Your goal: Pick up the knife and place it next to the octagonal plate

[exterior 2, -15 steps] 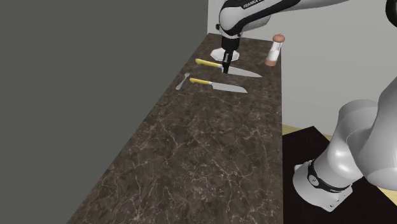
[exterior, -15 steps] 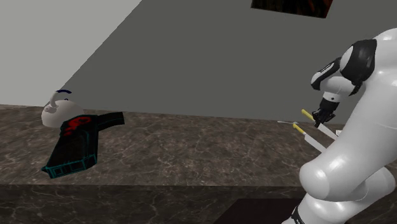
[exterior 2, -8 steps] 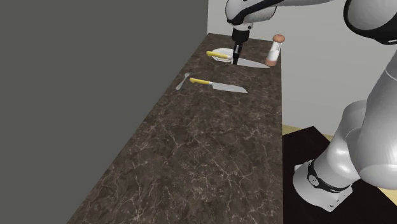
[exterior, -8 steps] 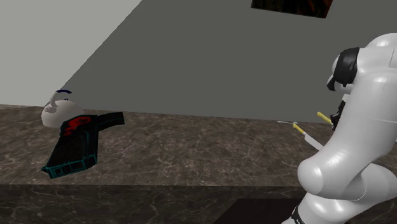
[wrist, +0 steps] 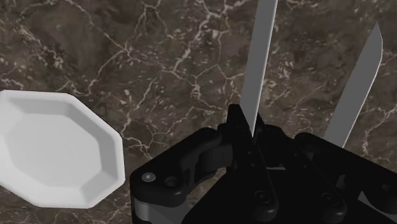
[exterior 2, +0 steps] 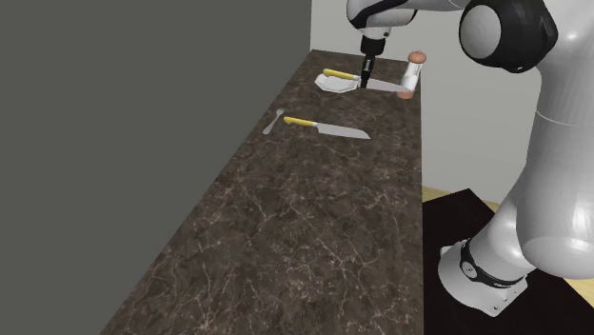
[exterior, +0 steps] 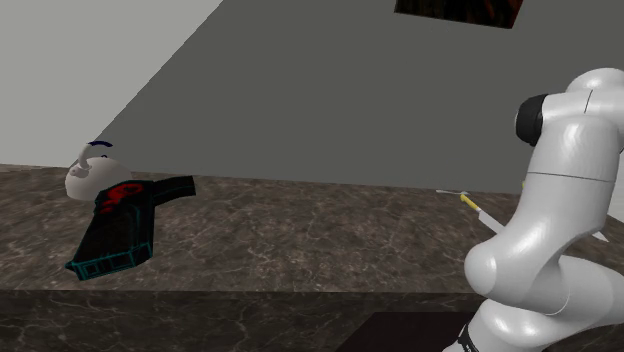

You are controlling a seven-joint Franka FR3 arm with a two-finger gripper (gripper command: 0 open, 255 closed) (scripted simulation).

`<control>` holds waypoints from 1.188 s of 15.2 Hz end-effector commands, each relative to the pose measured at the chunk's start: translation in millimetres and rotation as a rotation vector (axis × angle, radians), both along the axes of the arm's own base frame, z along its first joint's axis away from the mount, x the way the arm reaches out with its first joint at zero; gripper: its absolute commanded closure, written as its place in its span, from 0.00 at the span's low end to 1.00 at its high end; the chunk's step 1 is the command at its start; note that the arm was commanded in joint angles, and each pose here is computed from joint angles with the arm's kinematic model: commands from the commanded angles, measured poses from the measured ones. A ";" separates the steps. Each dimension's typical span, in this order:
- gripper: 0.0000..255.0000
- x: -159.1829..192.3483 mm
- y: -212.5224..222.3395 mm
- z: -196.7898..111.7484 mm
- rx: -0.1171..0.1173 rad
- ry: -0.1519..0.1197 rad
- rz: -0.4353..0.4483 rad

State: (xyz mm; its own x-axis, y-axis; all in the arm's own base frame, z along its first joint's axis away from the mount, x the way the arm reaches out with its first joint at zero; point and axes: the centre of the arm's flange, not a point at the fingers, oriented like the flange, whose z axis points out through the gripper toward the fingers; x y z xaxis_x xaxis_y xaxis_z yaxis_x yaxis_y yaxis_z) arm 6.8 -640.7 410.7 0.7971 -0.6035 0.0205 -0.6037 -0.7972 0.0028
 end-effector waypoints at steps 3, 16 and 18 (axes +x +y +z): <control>1.00 -2.9 -2.0 -19.3 0.000 0.000 0.001; 1.00 -2.9 -2.0 -88.0 0.000 0.000 0.001; 1.00 -2.9 -2.0 -98.5 0.000 0.000 0.001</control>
